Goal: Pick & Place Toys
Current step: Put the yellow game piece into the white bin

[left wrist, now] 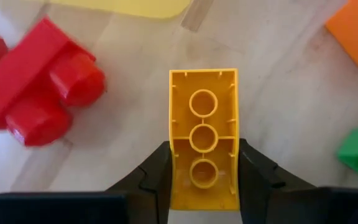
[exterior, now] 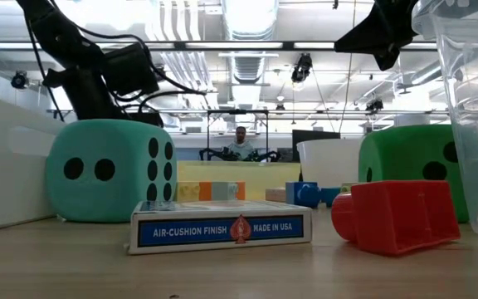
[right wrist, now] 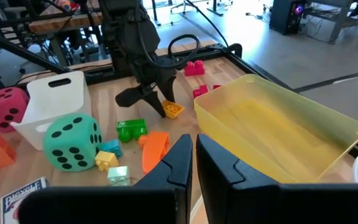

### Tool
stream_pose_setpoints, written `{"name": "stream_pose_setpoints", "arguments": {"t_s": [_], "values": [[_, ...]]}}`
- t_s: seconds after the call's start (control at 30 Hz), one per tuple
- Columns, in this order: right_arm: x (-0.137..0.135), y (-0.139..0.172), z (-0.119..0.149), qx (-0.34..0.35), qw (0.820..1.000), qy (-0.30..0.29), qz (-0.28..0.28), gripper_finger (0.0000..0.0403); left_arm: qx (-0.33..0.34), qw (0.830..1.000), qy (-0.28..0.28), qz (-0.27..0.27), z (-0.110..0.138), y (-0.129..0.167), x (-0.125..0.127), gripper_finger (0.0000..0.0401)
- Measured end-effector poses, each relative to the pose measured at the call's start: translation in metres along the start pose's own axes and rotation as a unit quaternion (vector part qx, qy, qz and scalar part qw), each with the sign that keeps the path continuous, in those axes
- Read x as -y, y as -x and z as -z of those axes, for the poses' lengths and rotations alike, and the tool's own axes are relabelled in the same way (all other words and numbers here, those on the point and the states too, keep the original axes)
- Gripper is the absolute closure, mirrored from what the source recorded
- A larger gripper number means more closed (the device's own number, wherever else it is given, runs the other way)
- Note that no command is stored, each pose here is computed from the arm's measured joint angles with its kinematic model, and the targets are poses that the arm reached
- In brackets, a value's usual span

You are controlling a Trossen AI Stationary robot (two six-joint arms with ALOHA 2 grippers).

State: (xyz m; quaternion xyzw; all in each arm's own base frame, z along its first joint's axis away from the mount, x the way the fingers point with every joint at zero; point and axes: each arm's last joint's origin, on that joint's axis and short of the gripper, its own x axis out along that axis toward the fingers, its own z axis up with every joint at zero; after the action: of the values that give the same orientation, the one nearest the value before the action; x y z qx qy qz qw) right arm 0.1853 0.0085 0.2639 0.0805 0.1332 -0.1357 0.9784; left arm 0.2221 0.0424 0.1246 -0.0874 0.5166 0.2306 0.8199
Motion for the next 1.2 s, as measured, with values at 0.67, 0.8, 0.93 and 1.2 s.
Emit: {"name": "stream_pose_setpoints", "arguments": {"t_s": [0.67,0.8,0.93,1.2], "values": [[0.000,0.000,0.000,0.000,1.000,0.004,0.000,0.0383,0.000,0.998,0.033,0.046,0.001,0.067,-0.003,0.0285],[0.000,0.000,0.000,0.000,1.000,0.003,0.000,0.0383,0.009,0.998,0.011,0.062,0.002,0.082,0.004,0.0285],[0.000,0.000,0.000,0.000,1.000,0.003,0.000,0.0383,0.018,0.996,0.005,0.083,0.004,0.094,0.015,0.0285],[0.000,0.000,0.000,0.000,1.000,0.002,0.000,0.0383,0.015,0.994,-0.019,0.103,0.009,0.117,0.039,0.0285]]}}
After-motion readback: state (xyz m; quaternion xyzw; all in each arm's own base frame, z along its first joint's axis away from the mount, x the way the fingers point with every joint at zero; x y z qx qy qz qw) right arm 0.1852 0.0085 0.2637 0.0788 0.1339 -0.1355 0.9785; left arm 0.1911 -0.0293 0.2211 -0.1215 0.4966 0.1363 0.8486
